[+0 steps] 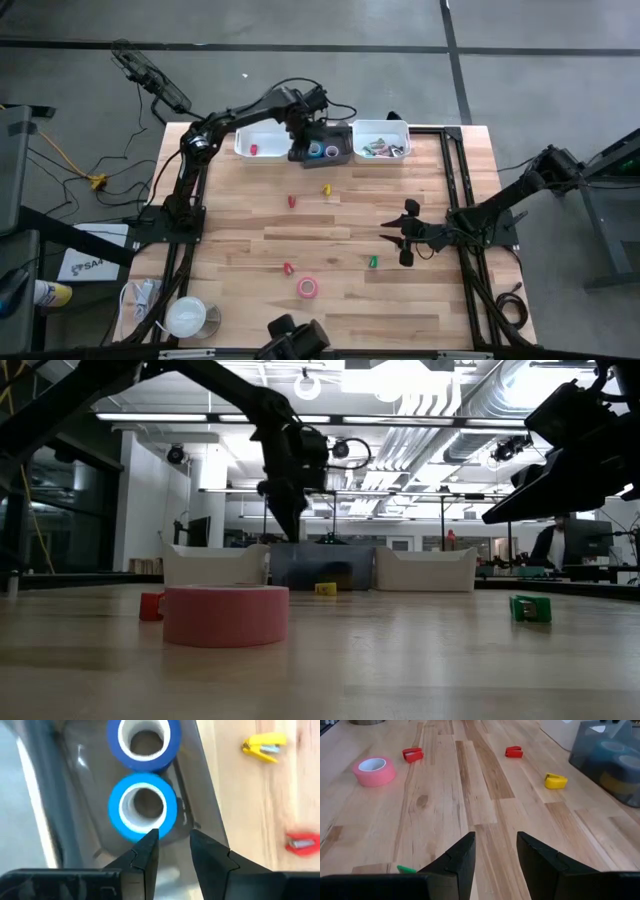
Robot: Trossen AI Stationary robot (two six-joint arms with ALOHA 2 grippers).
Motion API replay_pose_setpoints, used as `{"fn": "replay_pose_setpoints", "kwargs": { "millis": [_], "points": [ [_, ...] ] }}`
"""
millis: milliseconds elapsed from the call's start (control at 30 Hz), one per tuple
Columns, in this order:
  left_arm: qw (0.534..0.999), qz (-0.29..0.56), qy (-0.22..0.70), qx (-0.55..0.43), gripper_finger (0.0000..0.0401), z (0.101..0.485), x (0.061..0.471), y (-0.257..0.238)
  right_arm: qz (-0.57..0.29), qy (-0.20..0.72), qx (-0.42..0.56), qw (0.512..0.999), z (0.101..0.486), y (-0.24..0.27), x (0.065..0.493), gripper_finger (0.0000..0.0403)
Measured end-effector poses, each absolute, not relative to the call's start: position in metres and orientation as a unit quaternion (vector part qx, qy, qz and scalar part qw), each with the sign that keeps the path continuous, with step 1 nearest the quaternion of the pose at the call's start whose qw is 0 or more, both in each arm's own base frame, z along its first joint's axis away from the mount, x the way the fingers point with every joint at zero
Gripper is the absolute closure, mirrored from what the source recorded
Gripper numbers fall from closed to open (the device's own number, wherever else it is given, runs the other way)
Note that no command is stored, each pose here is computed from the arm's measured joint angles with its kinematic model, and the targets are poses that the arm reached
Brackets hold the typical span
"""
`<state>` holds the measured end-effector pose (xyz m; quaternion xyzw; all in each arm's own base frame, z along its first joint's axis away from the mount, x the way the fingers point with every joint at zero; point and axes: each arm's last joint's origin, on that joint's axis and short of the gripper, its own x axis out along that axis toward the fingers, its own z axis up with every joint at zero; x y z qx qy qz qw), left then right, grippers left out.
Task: Pick and place Stapler, Stapler remover, tape
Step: Put the pink tape into the black bin
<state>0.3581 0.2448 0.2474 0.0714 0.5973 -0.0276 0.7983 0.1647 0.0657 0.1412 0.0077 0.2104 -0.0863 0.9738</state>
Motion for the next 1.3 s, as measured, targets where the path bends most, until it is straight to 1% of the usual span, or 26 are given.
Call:
{"fn": "replay_pose_setpoints", "kwargs": {
  "millis": [67, 167, 300, 400, 533, 600, 700, 933, 1200, 1300],
  "points": [
    [0.791, -0.030, 0.608, 0.068, 0.0293, 0.260, 0.355, 0.243, -0.087, 0.210, 0.011, 0.974, 0.141, 0.066, 0.165, 0.0267],
    [0.792, -0.027, 0.605, 0.075, 0.0293, 0.281, 0.355, 0.239, -0.087, 0.210, 0.011, 0.974, 0.141, 0.066, 0.165, 0.0267],
    [0.785, -0.032, 0.612, 0.093, 0.0293, 0.304, 0.359, 0.223, -0.088, 0.210, 0.011, 0.974, 0.141, 0.066, 0.165, 0.0267],
    [0.769, -0.037, 0.629, 0.114, 0.0293, 0.316, 0.363, 0.205, -0.091, 0.209, 0.008, 0.974, 0.141, 0.065, 0.165, 0.0267],
    [0.738, -0.062, 0.658, 0.133, 0.0293, 0.323, 0.366, 0.177, -0.091, 0.209, 0.008, 0.974, 0.141, 0.066, 0.165, 0.0267],
    [0.724, -0.076, 0.670, 0.141, 0.0293, 0.322, 0.369, 0.162, -0.091, 0.209, 0.009, 0.974, 0.141, 0.065, 0.165, 0.0267],
    [0.720, -0.093, 0.671, 0.154, 0.0293, 0.319, 0.379, 0.137, -0.090, 0.209, 0.011, 0.974, 0.141, 0.066, 0.165, 0.0267],
    [0.692, -0.163, 0.673, 0.204, 0.0293, 0.307, 0.394, 0.070, -0.089, 0.209, 0.012, 0.974, 0.141, 0.066, 0.165, 0.0267],
    [0.629, -0.240, 0.694, 0.254, 0.0293, 0.275, 0.394, -0.003, -0.088, 0.210, 0.013, 0.974, 0.141, 0.066, 0.165, 0.0267],
    [0.609, -0.250, 0.704, 0.266, 0.0293, 0.263, 0.388, -0.025, -0.085, 0.211, 0.014, 0.974, 0.141, 0.066, 0.165, 0.0267]
  ]
}}
